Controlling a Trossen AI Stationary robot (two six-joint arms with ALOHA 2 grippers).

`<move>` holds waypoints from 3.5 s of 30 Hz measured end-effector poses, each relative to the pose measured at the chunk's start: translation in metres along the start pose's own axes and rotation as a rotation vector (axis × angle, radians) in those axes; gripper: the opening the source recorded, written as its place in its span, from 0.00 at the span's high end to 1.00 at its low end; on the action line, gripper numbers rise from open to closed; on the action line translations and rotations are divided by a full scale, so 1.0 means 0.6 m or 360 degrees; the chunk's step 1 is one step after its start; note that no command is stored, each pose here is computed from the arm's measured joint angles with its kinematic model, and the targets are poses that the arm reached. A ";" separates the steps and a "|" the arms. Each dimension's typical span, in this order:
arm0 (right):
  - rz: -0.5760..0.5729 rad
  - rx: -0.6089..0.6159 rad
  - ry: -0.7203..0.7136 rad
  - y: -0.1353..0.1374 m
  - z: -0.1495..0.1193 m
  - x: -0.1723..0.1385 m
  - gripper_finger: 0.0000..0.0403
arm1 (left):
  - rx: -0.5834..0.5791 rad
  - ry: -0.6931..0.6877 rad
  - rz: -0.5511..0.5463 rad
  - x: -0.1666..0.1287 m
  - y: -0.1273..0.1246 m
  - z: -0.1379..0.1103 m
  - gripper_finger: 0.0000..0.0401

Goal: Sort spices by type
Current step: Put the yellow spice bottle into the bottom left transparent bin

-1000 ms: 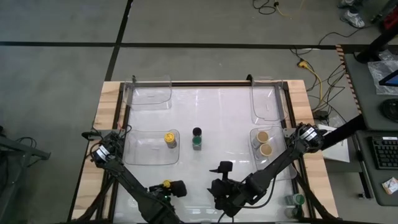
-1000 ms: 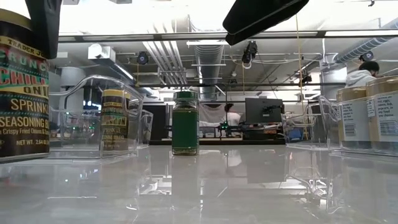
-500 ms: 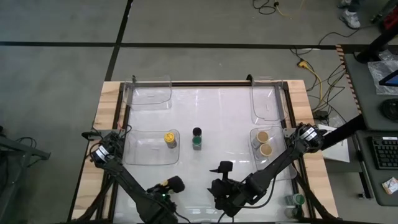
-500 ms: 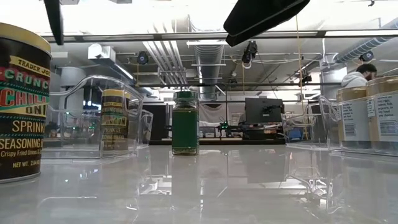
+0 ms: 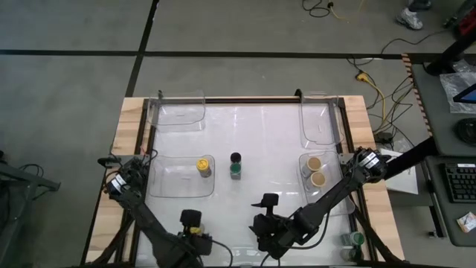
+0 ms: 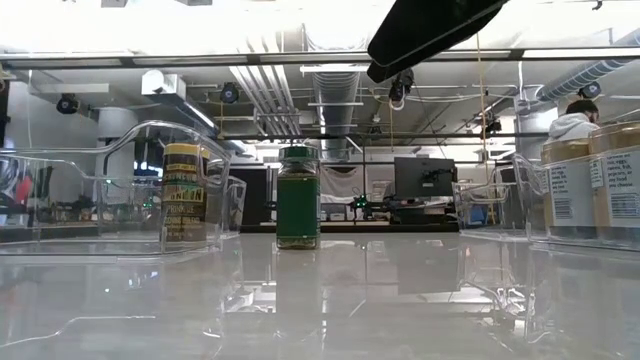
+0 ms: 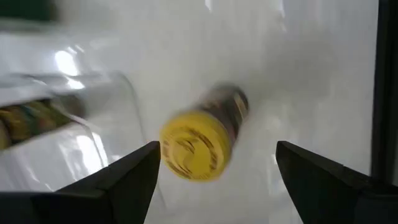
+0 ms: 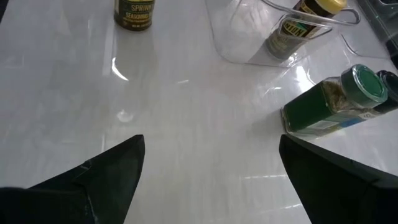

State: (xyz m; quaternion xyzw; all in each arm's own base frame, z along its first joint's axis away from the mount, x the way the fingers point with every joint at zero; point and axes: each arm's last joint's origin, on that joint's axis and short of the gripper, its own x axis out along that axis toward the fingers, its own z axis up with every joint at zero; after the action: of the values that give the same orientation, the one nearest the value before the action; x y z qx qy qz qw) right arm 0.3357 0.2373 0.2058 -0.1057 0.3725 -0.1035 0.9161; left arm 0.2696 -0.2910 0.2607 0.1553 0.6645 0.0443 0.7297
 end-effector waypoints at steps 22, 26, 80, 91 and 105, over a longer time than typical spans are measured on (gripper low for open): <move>-0.0003 -0.0012 0.0000 0.000 -0.001 0.000 0.10 | -0.1202 -0.0291 0.0155 -0.001 -0.008 -0.008 0.29; -0.0006 -0.0009 0.0000 -0.001 0.000 0.001 0.10 | -0.1084 -0.0195 0.0205 0.020 -0.015 -0.019 0.29; 0.0011 0.0010 -0.0046 0.000 0.003 0.005 0.10 | -0.0700 -0.0683 0.0067 -0.015 0.001 -0.170 0.29; 0.0008 -0.0030 -0.0046 -0.001 0.004 0.006 0.10 | -0.0620 -0.0808 -0.0126 0.021 0.071 -0.149 0.33; 0.0049 0.0006 -0.0025 0.000 0.003 0.007 0.10 | -0.0674 -0.1049 -0.0374 0.054 0.089 -0.173 0.35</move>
State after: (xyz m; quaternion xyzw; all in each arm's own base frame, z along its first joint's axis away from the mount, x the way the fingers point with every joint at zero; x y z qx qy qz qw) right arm 0.3399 0.2365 0.2044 -0.0992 0.3666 -0.0892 0.9208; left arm 0.1785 -0.2144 0.2380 -0.0694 0.3845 0.0443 0.9194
